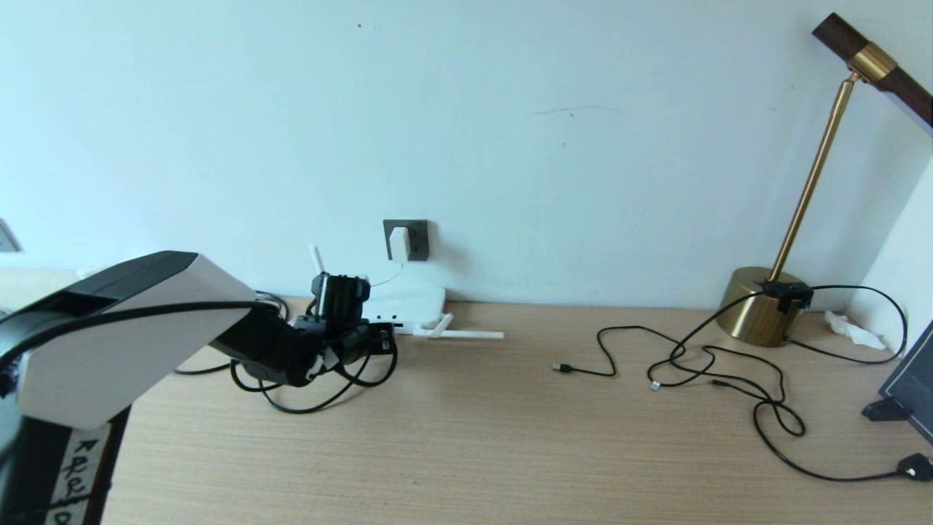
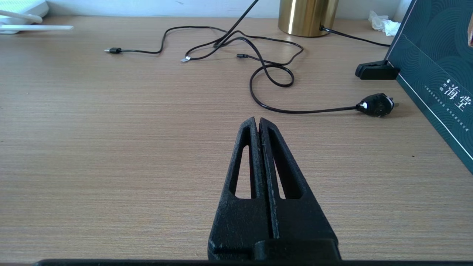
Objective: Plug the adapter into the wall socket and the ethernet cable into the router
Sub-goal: Plug cable into router interface
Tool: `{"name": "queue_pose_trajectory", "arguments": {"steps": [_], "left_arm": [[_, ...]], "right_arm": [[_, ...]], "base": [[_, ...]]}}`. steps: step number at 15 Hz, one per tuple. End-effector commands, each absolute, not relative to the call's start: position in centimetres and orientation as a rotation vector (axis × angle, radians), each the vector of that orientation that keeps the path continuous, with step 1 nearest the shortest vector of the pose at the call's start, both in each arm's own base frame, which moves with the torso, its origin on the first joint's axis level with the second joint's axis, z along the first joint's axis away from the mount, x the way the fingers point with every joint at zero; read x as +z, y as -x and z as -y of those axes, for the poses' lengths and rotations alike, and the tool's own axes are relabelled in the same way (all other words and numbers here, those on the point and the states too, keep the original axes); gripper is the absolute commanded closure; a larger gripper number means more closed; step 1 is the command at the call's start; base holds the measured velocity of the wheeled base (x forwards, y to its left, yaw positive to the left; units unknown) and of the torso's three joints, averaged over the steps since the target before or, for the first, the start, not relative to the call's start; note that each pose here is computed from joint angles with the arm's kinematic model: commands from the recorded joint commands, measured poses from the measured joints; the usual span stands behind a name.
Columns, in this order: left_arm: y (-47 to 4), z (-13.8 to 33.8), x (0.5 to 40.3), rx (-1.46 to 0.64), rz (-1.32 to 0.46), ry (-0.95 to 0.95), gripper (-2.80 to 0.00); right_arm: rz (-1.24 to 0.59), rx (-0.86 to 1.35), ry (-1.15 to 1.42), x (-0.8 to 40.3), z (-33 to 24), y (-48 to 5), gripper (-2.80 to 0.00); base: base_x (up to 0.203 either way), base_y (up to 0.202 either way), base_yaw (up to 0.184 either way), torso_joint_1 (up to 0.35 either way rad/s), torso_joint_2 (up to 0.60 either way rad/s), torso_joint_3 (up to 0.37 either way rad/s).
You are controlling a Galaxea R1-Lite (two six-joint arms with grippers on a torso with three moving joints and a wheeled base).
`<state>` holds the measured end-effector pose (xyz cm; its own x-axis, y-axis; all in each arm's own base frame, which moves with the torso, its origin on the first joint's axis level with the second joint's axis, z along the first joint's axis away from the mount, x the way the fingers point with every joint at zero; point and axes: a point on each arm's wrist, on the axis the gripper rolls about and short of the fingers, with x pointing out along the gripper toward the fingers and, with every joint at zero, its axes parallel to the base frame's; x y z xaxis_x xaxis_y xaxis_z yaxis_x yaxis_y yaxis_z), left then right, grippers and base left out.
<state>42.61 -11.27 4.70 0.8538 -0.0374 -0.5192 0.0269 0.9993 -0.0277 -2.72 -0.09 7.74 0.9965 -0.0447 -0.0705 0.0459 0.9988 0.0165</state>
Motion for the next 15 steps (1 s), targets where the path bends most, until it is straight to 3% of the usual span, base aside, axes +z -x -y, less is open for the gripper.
{"name": "queue_pose_trajectory", "arguments": {"steps": [1, 15], "left_arm": [[-42.53, 11.25, 4.75, -0.032, -0.549, 0.02, 0.0], [-42.61, 11.27, 4.55, -0.031, -0.551, 0.019, 0.0]], "right_arm": [[-0.072, -0.045, -0.018, 7.73, 0.09, 2.71, 0.0], [-0.072, -0.045, -0.018, 7.73, 0.09, 2.71, 0.0]], "base": [[0.0, 0.0, 0.0, 0.0, 0.0, 0.0], [0.0, 0.0, 0.0, 0.0, 0.0, 0.0]]}}
